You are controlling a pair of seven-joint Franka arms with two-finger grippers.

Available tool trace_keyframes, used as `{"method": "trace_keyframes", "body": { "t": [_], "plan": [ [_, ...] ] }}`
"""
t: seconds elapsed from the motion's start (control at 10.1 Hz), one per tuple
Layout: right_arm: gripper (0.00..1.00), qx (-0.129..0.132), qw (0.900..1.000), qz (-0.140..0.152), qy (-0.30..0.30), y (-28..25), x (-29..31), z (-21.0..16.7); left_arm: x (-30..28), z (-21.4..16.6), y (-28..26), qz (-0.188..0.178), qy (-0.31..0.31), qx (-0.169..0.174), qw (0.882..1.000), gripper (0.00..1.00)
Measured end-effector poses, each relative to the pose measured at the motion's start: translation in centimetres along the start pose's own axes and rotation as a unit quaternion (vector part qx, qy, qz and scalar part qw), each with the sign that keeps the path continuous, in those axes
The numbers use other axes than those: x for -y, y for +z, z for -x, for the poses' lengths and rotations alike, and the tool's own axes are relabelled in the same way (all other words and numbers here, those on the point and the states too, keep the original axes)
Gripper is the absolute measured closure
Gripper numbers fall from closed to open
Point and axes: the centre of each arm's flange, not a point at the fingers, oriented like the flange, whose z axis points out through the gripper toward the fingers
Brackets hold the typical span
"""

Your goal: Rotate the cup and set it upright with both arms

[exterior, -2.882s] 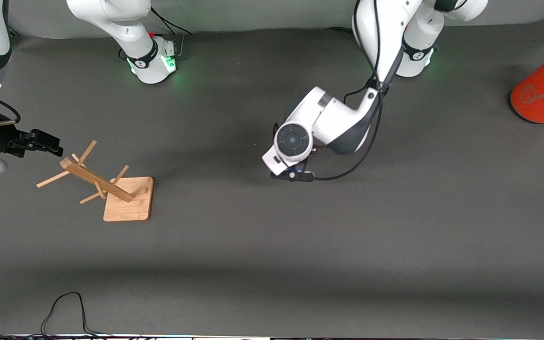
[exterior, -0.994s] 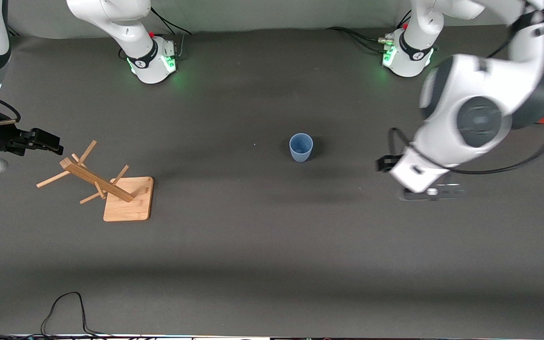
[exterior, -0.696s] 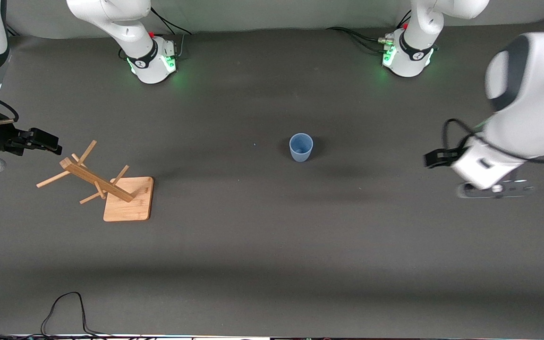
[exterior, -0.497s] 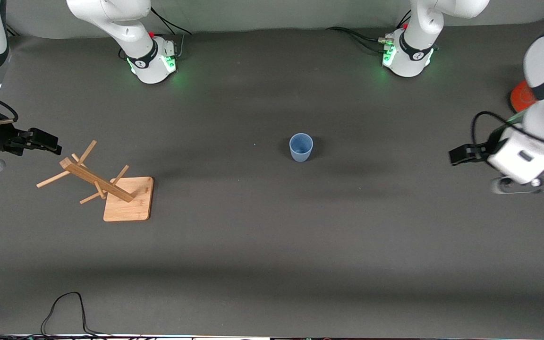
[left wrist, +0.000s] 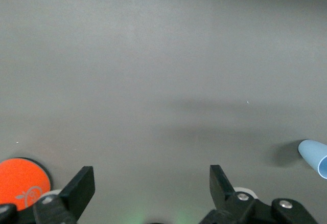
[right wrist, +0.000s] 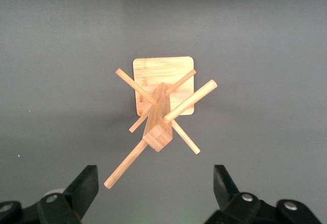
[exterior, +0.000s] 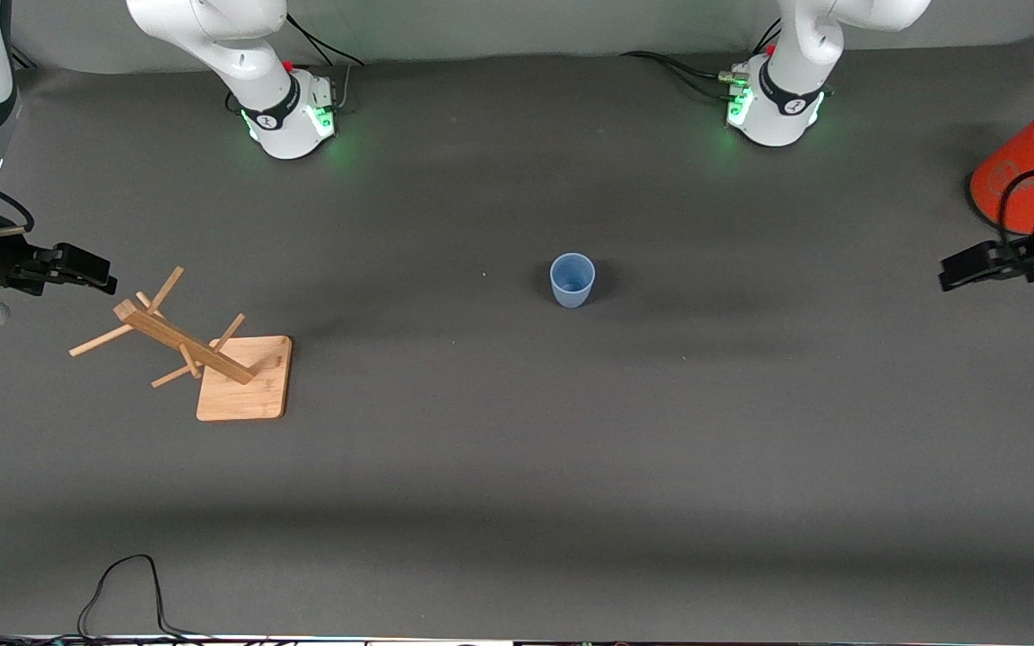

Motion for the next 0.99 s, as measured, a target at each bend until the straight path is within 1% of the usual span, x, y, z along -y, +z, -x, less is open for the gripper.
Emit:
{"method": "trace_keyframes", "body": {
  "t": [0.3,0.5,0.7,0.99],
  "plan": [
    [0.00,0.000,1.000,0.000,0.000,0.0,0.0,0.0,0.2,1.8,-1.4,0.019,0.022,-0.007,1.000,0.00],
    [0.00,0.000,1.000,0.000,0.000,0.0,0.0,0.0,-2.1,3.6,-1.2,0.013,0.052,-0.001,0.999,0.00],
    [0.00,0.000,1.000,0.000,0.000,0.0,0.0,0.0,-3.9,5.6,0.0,0.005,0.075,0.009,0.997,0.00],
    [0.00,0.000,1.000,0.000,0.000,0.0,0.0,0.0,-2.7,8.8,0.8,-0.006,0.077,0.000,0.997,0.00]
  ]
}}
